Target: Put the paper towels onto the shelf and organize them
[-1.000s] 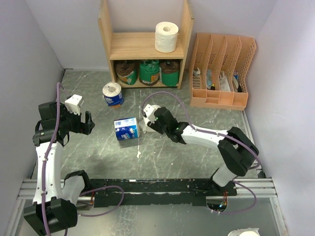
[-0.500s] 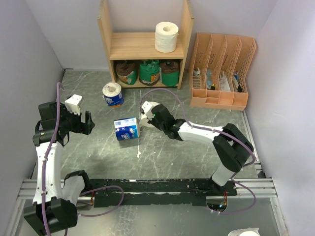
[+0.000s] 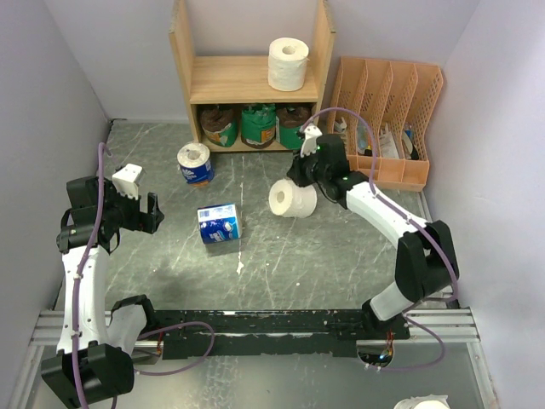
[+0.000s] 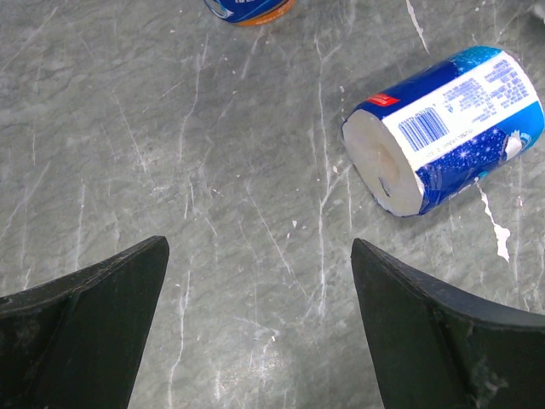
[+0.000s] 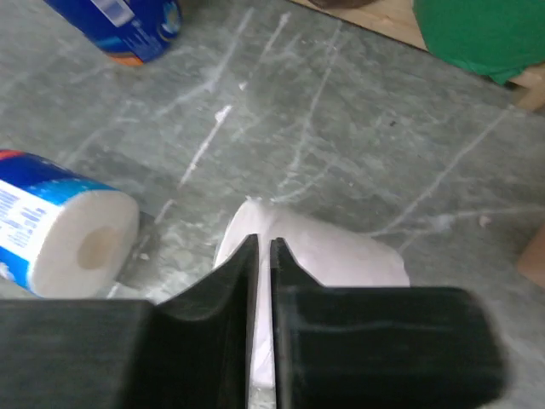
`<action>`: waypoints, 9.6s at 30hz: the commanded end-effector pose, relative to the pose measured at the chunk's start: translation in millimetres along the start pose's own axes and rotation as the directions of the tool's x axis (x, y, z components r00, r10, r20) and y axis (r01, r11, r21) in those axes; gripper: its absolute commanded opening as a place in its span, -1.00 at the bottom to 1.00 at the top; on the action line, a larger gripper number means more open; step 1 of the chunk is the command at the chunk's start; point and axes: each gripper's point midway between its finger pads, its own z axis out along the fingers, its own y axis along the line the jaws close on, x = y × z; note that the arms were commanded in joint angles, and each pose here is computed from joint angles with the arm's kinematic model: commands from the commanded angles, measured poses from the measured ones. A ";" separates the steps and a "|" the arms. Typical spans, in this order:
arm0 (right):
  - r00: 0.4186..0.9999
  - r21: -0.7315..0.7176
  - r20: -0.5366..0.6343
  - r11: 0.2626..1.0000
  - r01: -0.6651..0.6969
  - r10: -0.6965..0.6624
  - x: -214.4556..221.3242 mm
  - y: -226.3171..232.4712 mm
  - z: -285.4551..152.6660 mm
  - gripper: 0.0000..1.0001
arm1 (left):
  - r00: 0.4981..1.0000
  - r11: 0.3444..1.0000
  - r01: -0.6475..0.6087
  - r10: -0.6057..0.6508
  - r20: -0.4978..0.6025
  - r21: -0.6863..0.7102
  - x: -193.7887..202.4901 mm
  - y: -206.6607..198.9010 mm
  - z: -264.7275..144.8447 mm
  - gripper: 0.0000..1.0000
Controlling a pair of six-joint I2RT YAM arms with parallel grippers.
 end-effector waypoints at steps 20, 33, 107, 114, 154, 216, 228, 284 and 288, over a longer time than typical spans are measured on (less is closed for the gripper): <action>0.870 -0.006 -0.157 0.882 0.472 -0.467 -30.6 40.3 -39.8 -0.17 | 1.000 1.000 -0.012 0.011 0.020 0.018 -2.5 -1.8 -0.6 0.99; 0.701 0.101 -0.419 0.738 0.667 -0.577 22.5 57.3 -6.7 0.04 | 0.999 1.000 -0.019 0.019 0.030 0.017 -4.1 -3.1 -3.0 0.99; 0.985 -0.086 0.117 0.990 -0.116 0.126 -100.8 29.4 -62.1 -1.00 | 1.000 0.998 -0.026 0.025 0.019 0.056 -2.3 -8.1 -1.0 0.98; 0.953 -0.161 0.087 0.948 -0.273 0.290 -117.7 42.4 -63.9 -1.00 | 0.999 0.998 -0.027 0.026 0.020 0.053 -2.3 -8.0 -1.7 0.98; 0.397 0.058 0.720 0.521 -0.852 0.569 -270.6 -77.0 -75.5 -1.00 | 1.000 0.999 -0.020 0.020 0.017 0.042 -2.1 -5.9 -1.1 0.97; 0.887 -0.040 0.364 0.947 0.318 -0.283 -234.3 32.5 -96.3 0.99 | 0.996 0.953 -0.084 0.081 0.023 0.290 -24.3 -43.2 -17.2 1.00; 0.863 -0.033 -0.189 0.881 0.471 -0.469 41.5 -25.8 -97.6 0.99 | 0.996 0.851 0.084 -0.084 -0.023 0.519 -37.5 -96.6 26.2 1.00; 0.898 0.140 -0.297 0.915 0.378 -0.326 118.0 -88.5 -91.6 0.96 | 0.888 0.693 0.438 -0.232 -0.398 0.572 8.9 -143.0 122.8 -0.86; 0.896 0.143 -0.300 0.913 0.381 -0.327 117.8 -89.4 -91.9 0.95 | 0.943 0.801 0.233 -0.049 -0.328 0.551 -41.8 -137.6 128.7 -0.87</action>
